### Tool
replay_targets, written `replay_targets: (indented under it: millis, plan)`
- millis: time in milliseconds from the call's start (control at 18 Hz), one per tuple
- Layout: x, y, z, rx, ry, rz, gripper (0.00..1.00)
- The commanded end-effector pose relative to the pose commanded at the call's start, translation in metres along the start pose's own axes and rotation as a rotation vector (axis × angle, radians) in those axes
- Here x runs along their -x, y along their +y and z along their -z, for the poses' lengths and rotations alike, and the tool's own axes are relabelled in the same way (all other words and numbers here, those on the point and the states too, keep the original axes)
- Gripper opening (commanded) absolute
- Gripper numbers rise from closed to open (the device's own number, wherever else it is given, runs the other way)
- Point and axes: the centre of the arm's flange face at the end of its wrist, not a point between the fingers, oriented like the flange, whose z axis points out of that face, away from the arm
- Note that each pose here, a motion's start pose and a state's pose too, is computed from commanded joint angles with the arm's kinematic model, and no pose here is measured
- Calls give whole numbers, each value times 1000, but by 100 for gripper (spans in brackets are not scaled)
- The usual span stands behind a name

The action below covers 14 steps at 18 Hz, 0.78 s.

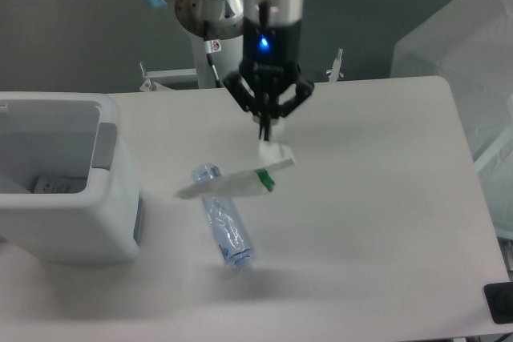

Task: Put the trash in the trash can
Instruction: 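Carry the packet over the white trash bin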

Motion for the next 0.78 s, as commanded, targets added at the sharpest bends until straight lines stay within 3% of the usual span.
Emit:
replay_targets:
  millis: [278, 778]
  plan:
    - [-25, -13, 31, -88, 34, -3, 0]
    - [-91, -36, 34, -127, 117, -89, 0]
